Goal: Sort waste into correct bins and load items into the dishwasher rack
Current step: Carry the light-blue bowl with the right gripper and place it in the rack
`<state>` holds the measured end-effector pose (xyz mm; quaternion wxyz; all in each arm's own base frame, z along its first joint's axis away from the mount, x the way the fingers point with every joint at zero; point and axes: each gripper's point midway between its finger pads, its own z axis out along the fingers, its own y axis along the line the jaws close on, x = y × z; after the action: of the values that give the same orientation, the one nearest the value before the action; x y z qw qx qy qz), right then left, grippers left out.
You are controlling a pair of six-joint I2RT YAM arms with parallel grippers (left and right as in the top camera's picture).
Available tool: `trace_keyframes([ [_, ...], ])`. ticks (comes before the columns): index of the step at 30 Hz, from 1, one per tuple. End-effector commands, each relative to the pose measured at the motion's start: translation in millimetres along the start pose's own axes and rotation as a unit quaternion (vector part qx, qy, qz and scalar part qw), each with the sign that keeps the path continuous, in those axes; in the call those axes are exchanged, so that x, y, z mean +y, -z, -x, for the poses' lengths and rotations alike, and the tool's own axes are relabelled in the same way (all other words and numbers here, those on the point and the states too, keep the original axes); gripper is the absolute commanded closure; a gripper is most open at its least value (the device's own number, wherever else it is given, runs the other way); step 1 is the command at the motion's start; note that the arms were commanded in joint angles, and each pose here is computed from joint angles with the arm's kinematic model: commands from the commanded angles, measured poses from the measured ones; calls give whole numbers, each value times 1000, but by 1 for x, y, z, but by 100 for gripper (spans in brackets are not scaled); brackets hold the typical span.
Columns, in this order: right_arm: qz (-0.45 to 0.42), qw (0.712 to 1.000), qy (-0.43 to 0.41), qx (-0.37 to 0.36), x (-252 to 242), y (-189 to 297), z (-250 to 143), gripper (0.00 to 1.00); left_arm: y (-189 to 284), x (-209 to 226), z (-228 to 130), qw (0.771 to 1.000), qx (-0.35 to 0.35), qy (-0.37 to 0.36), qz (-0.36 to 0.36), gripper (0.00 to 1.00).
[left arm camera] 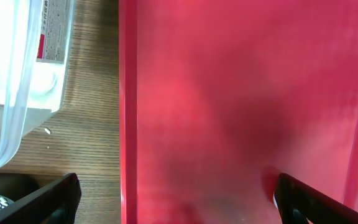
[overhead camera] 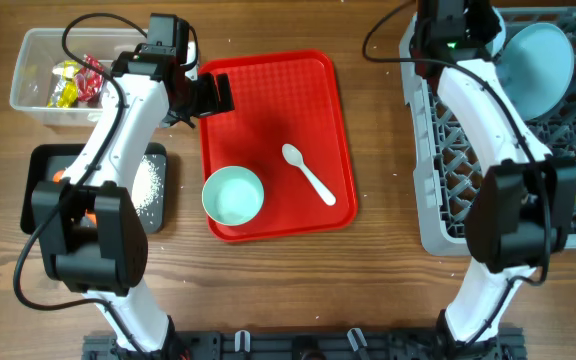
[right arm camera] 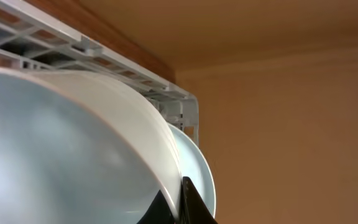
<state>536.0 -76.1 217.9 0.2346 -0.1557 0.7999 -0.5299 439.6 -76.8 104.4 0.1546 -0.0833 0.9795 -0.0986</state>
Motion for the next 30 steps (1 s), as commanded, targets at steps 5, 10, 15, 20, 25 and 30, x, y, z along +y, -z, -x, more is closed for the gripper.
trace_keyframes([
  [5, -20, 998, 57, 26, 16, -13, -1, 96, 11, -2, 5, 1000, -16, -3, -1, 0],
  [10, -51, 997, 49, 37, 2, -12, 0, 96, 11, -2, 5, 1000, -16, -3, -1, 0],
  [15, -56, 997, 37, 40, 0, -12, -2, 96, 11, -2, 5, 1000, -16, -3, -1, 0],
  [20, -44, 997, 54, 41, 15, -17, -5, 96, 11, -2, 5, 1000, -16, -3, -1, 0],
  [25, -37, 995, 76, 52, 34, -24, -8, 96, 11, -2, 5, 1000, -16, -3, -1, 0],
  [30, -37, 995, 75, 50, 34, -24, -8, 96, 11, -2, 5, 1000, -16, -3, -1, 0],
])
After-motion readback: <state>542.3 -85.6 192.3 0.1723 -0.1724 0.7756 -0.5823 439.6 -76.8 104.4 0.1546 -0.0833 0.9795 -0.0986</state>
